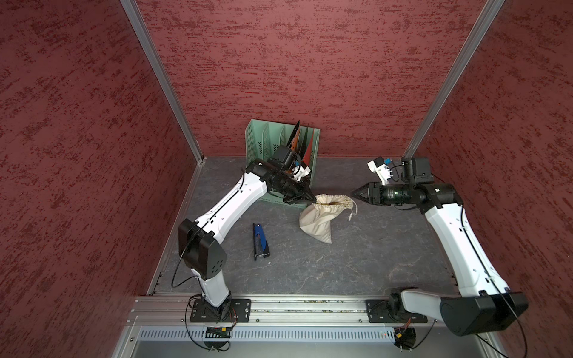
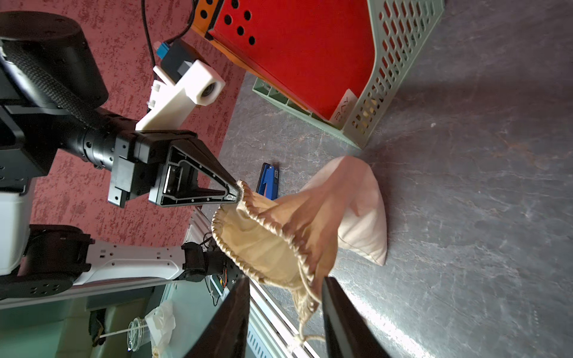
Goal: Close the soil bag
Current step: Frap the soil bag at the center of the board.
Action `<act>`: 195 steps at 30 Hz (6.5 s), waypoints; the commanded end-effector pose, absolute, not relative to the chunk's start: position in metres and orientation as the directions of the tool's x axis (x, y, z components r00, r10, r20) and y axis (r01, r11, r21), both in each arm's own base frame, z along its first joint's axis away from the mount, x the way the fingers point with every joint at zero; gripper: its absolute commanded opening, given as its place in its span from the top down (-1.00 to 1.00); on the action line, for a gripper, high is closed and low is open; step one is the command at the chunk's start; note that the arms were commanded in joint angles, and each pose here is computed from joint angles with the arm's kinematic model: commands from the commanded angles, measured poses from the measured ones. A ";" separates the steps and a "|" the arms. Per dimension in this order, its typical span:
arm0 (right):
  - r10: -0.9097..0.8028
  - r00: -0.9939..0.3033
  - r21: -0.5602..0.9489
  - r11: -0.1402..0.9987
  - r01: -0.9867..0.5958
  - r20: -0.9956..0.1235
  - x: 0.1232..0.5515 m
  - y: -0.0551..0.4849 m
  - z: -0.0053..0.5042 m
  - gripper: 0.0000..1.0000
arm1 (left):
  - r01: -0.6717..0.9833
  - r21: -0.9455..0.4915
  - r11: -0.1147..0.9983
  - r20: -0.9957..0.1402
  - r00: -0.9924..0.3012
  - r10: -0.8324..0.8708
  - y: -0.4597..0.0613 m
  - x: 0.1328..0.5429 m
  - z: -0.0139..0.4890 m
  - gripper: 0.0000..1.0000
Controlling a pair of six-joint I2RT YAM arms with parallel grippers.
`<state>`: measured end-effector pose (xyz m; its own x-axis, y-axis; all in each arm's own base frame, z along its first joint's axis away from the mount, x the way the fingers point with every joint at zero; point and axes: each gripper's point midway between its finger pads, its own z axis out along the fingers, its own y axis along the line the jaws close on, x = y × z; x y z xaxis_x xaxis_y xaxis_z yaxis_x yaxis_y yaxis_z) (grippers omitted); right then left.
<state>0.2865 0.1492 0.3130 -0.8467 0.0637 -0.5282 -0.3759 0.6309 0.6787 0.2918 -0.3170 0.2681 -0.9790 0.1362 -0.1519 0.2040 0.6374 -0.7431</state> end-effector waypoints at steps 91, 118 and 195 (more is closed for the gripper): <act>0.431 -0.584 0.673 0.679 -0.292 -0.688 0.295 0.100 0.385 1.00 | 0.242 -0.765 0.596 -0.217 -0.969 0.115 -0.315 0.301 0.308 0.97; 0.259 -0.587 0.633 0.456 -0.626 -0.767 0.248 0.145 0.437 1.00 | 0.445 -0.613 0.654 -0.325 -0.895 0.304 -0.321 0.322 0.302 -0.25; 0.213 -0.593 0.625 0.376 -0.684 -0.777 0.298 0.219 0.452 1.00 | 0.177 -0.734 0.656 -0.376 -0.910 -0.176 -0.251 0.299 0.319 -0.20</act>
